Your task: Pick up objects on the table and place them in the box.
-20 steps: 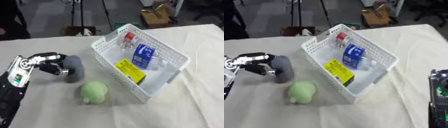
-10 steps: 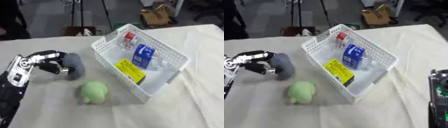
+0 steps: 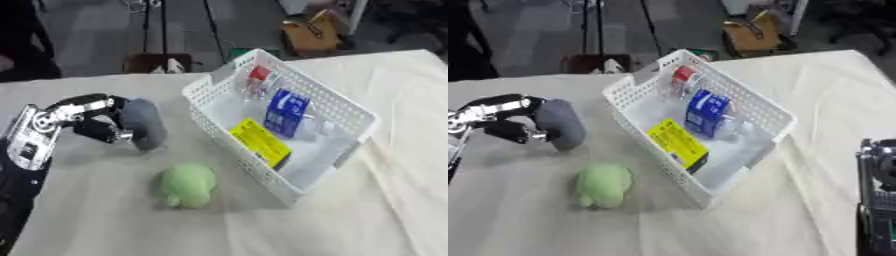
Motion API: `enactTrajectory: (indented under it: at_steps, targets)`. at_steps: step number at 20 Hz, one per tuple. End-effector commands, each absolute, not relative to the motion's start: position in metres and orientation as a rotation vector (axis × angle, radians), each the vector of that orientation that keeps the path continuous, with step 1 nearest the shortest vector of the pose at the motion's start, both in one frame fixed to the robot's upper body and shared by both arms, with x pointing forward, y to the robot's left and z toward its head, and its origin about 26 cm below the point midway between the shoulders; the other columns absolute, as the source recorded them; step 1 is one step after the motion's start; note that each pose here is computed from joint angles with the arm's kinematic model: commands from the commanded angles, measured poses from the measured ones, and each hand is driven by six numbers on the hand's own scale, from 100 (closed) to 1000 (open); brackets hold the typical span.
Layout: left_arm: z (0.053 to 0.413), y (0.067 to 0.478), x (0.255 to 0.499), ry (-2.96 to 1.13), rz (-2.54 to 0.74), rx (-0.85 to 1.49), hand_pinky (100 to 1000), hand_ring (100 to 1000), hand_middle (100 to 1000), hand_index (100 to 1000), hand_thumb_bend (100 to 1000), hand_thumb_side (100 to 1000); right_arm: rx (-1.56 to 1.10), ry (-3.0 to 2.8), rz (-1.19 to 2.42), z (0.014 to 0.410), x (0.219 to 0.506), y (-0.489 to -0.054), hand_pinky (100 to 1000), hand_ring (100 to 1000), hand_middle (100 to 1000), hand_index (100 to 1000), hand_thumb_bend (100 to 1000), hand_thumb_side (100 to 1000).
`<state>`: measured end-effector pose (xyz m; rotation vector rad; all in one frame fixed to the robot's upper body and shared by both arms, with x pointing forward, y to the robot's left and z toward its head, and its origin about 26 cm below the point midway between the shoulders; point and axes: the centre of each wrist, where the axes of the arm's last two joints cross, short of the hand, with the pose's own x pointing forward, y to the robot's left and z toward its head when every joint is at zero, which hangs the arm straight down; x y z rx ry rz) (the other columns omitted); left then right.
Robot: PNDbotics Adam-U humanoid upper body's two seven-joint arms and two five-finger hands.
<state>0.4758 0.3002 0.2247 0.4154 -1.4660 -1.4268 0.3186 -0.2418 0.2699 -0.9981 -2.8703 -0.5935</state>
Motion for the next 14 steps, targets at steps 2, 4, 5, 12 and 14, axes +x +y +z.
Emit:
enactTrajectory:
  at_steps: [2, 4, 5, 12, 14]
  targets:
    - [0.254, 0.312, 0.472, -1.514, -1.417, 0.491, 813, 583, 566, 469, 100, 574, -1.018, -2.900, -0.603, 0.277, 0.315, -0.244, 789, 718, 579, 794, 100, 930]
    - [0.258, 0.313, 0.471, -1.521, -1.414, 0.499, 813, 581, 565, 469, 100, 575, -1.020, -2.899, -0.602, 0.277, 0.315, -0.244, 789, 718, 580, 793, 100, 930]
    - [0.259, 0.314, 0.471, -1.523, -1.412, 0.501, 813, 581, 565, 469, 100, 575, -1.021, -2.898, -0.602, 0.276, 0.315, -0.244, 789, 718, 580, 793, 100, 930]
    - [0.268, 0.321, 0.469, -1.544, -1.392, 0.516, 810, 575, 559, 465, 100, 569, -1.026, -2.894, -0.600, 0.275, 0.315, -0.245, 790, 718, 580, 793, 100, 930]
    - [0.270, 0.322, 0.468, -1.549, -1.390, 0.518, 810, 573, 557, 464, 100, 564, -1.027, -2.893, -0.600, 0.275, 0.315, -0.245, 790, 718, 581, 793, 100, 929]
